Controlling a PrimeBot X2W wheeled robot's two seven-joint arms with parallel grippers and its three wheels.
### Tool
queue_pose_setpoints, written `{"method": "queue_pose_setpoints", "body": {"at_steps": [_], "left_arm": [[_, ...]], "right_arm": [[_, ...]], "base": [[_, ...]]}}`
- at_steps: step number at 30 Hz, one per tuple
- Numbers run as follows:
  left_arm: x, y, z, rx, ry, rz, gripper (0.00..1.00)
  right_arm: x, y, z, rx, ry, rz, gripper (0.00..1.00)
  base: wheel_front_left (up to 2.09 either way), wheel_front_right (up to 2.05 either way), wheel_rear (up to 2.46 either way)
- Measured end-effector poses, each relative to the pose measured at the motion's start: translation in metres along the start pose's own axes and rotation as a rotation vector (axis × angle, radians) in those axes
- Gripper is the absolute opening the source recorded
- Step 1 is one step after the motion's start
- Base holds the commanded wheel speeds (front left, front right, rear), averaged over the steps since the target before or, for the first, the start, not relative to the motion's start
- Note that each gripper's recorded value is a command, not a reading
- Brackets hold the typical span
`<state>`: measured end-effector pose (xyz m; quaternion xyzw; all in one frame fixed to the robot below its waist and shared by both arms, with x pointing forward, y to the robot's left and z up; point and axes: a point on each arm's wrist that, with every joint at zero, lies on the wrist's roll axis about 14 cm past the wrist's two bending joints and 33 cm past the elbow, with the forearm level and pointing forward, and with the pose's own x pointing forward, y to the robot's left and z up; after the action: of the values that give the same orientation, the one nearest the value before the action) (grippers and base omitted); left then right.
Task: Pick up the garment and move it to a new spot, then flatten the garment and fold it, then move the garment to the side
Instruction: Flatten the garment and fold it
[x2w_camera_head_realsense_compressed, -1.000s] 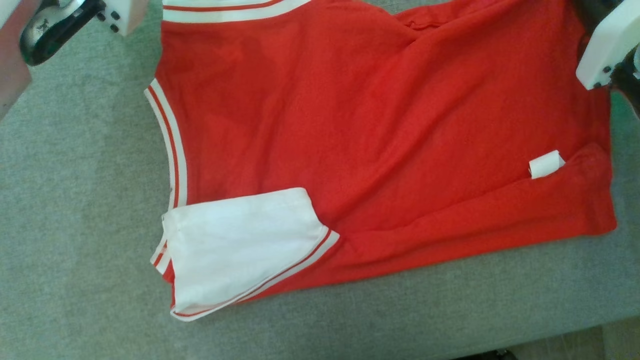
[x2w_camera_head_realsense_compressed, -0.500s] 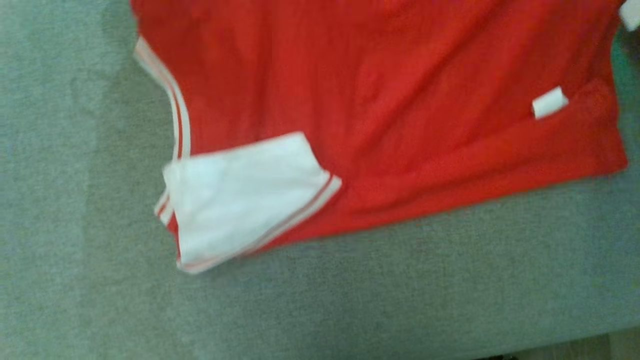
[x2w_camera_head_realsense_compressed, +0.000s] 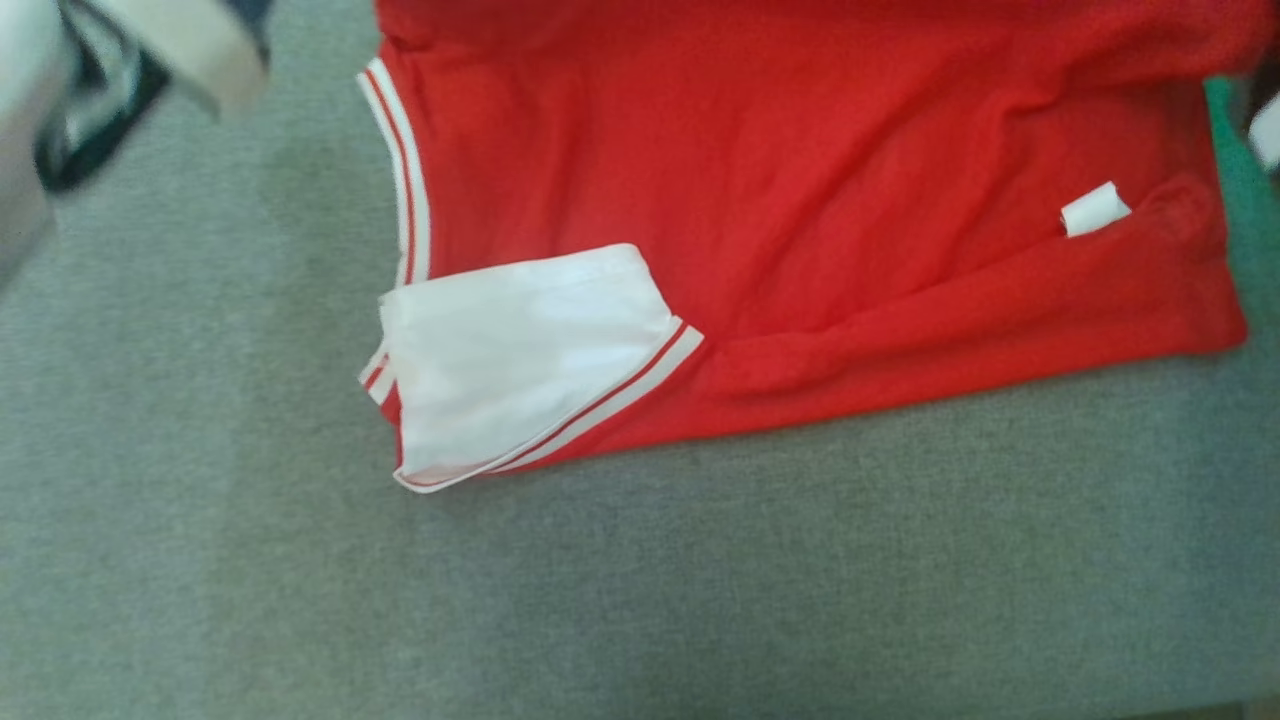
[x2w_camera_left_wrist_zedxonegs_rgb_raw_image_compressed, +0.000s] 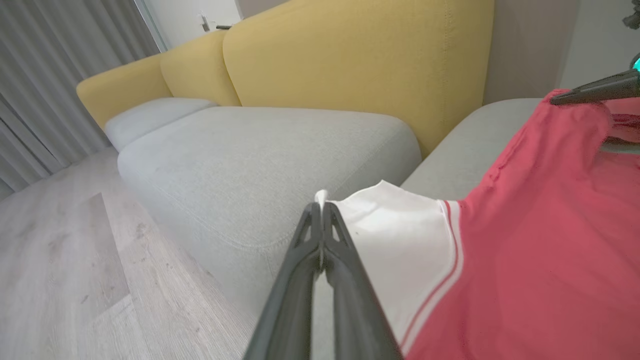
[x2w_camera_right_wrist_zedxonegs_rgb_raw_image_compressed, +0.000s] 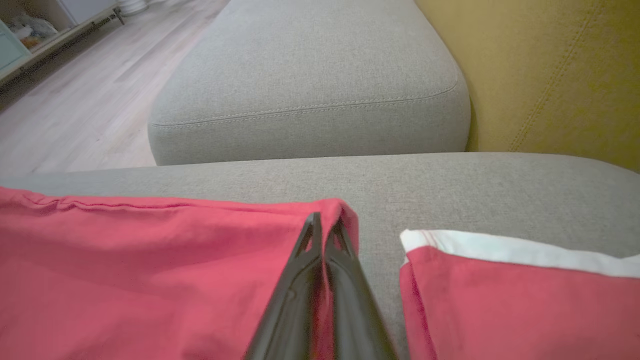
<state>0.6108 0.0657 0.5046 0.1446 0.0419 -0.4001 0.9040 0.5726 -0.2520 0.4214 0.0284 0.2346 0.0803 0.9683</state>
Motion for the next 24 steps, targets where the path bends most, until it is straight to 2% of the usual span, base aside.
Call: {"method": "queue_pose_setpoints", "body": {"at_steps": [7,13,20,21,22,24], "left_arm": [[-0.056,-0.038,-0.023,-0.091,0.056,-0.030,0.00],[-0.098,-0.069,-0.030,-0.161,0.087,-0.001,0.00],[-0.131,-0.112,-0.041,-0.264,0.117,0.007,0.00],[-0.133,-0.118,-0.044,-0.282,0.124,0.004,0.00],[-0.135,-0.125,-0.047,-0.303,0.126,0.004,0.00],[-0.139,-0.134,-0.054,-0.328,0.143,0.005,0.00]], "right_arm": [[-0.031,0.004,-0.020,0.037,0.004,0.011,0.00],[-0.057,0.012,-0.041,0.068,0.016,0.023,0.00],[-0.080,0.015,-0.056,0.088,0.022,0.020,0.00],[-0.082,0.015,-0.059,0.087,0.026,0.017,0.03],[-0.083,0.015,-0.063,0.089,0.034,0.014,0.15],[-0.084,0.017,-0.068,0.099,0.040,0.011,0.48]], "base": [[0.00,0.00,0.00],[0.00,0.00,0.00],[0.00,0.00,0.00],[0.00,0.00,0.00],[0.00,0.00,0.00],[0.00,0.00,0.00]]}}
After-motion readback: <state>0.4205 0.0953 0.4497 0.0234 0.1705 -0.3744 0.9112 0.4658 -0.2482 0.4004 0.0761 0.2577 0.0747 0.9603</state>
